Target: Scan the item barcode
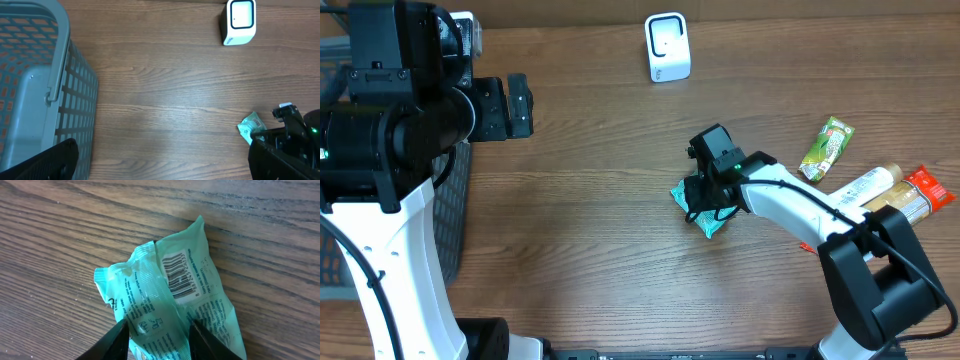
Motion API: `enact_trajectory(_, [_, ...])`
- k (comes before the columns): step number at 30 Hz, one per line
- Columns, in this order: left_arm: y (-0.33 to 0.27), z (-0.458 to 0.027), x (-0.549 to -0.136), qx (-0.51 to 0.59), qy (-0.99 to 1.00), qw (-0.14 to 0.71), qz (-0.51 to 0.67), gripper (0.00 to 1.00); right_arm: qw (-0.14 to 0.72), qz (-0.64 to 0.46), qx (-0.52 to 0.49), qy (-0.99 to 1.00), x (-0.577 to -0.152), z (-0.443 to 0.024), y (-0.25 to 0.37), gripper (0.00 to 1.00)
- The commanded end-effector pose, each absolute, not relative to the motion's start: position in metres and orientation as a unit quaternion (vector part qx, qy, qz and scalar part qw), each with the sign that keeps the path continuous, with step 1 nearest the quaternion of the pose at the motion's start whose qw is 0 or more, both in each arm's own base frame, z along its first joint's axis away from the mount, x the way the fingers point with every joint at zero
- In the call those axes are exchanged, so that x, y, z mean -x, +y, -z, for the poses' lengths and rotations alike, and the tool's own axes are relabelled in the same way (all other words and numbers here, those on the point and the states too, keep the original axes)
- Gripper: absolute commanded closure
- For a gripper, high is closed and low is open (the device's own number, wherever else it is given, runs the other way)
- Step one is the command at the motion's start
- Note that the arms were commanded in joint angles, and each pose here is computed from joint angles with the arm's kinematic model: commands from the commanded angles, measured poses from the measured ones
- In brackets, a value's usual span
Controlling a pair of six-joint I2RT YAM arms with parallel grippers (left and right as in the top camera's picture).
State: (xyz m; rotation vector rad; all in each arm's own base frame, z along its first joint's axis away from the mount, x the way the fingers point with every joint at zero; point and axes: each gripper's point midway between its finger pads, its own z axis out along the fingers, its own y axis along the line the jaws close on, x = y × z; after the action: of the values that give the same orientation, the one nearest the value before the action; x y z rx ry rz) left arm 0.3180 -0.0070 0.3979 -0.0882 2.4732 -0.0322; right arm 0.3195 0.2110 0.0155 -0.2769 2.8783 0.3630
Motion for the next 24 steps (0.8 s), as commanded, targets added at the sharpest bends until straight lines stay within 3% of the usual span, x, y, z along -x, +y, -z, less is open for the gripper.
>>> enact_trajectory(1, [-0.008,-0.399,-0.318,0.023,0.943,0.330,0.013,0.00,0.058,-0.104,0.093,0.989,-0.286,0.026,0.196,0.57])
enact_trajectory(8, [-0.008,-0.400,-0.318,0.023,0.943,0.331,0.013,0.00,0.038,-0.147,0.132,0.979,-0.281,0.011,0.217,0.19])
enact_trajectory(13, [-0.008,-0.399,-0.318,0.023,0.943,0.330,0.013,0.00,0.066,-0.159,0.131,0.976,-0.306,-0.032,0.231,0.16])
enact_trajectory(18, [-0.008,-0.400,-0.318,0.023,0.943,0.331,0.013,0.00,0.058,-0.114,0.006,0.992,-0.321,-0.087,0.203,0.16])
enact_trajectory(24, [-0.008,-0.400,-0.318,0.023,0.943,0.331,0.013,0.00,-0.020,-0.077,-0.062,0.995,-0.291,-0.074,0.166,0.23])
